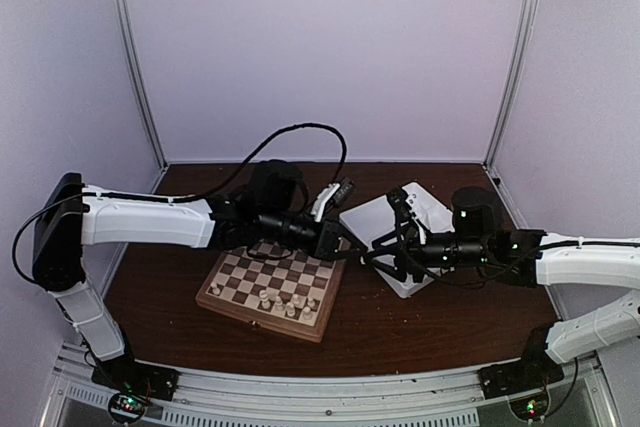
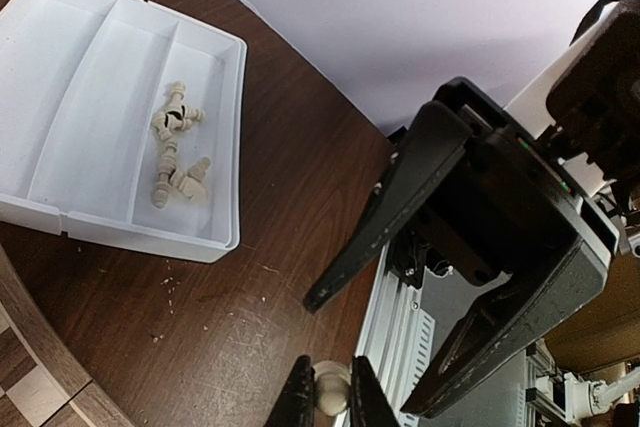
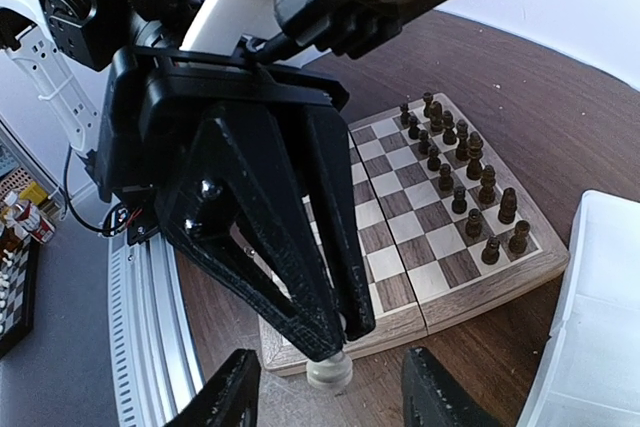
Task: Set up the chess pieces on the board
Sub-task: Place the chess piece on the chessboard.
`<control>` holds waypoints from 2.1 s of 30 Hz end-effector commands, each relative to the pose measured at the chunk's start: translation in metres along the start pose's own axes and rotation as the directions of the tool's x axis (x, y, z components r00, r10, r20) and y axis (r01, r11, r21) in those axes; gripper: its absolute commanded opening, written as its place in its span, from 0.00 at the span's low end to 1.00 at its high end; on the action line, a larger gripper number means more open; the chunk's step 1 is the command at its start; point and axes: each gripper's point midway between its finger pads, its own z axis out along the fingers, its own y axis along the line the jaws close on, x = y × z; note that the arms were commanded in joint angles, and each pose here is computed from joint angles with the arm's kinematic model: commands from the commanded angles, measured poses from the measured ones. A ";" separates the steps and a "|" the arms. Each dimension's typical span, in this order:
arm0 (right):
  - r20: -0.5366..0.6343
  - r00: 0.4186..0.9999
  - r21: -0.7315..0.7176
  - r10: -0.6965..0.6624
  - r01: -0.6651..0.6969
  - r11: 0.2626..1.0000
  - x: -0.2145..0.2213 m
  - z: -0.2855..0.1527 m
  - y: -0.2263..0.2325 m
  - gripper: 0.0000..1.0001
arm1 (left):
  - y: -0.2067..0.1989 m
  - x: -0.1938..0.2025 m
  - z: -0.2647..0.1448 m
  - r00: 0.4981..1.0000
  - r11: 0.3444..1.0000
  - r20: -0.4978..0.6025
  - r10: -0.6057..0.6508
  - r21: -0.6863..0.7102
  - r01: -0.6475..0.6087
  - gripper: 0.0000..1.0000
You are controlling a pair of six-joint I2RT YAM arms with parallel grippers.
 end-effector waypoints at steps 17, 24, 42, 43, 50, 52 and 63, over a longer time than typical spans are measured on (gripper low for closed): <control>0.066 0.997 0.065 -0.032 0.028 0.998 -0.012 -0.014 -0.004 1.00 | -0.012 -0.014 -0.019 0.996 0.996 0.048 0.079 -0.043 -0.077 0.00; 0.070 0.996 0.138 -0.051 0.041 0.990 -0.009 -0.023 -0.015 1.00 | -0.004 -0.009 -0.032 0.994 0.987 0.026 0.102 -0.125 -0.098 0.00; 0.079 0.995 0.245 -0.055 0.034 0.969 -0.004 -0.030 -0.035 1.00 | 0.042 0.042 -0.088 0.987 0.889 -0.108 0.120 -0.431 -0.155 0.00; 0.080 0.995 0.247 -0.055 0.034 0.969 -0.004 -0.030 -0.035 1.00 | 0.046 0.045 -0.090 0.986 0.880 -0.116 0.118 -0.447 -0.158 0.00; 0.084 0.995 0.250 -0.052 0.029 0.968 -0.006 -0.031 -0.035 1.00 | 0.068 0.066 -0.096 0.975 0.837 -0.191 0.110 -0.512 -0.194 0.00; 0.083 0.995 0.249 -0.051 0.029 0.968 -0.005 -0.031 -0.035 1.00 | 0.076 0.073 -0.097 0.973 0.823 -0.206 0.103 -0.532 -0.199 0.00; 0.078 0.996 0.250 -0.043 0.022 0.968 -0.004 -0.031 -0.035 1.00 | 0.104 0.091 -0.092 0.971 0.781 -0.232 0.054 -0.596 -0.186 0.00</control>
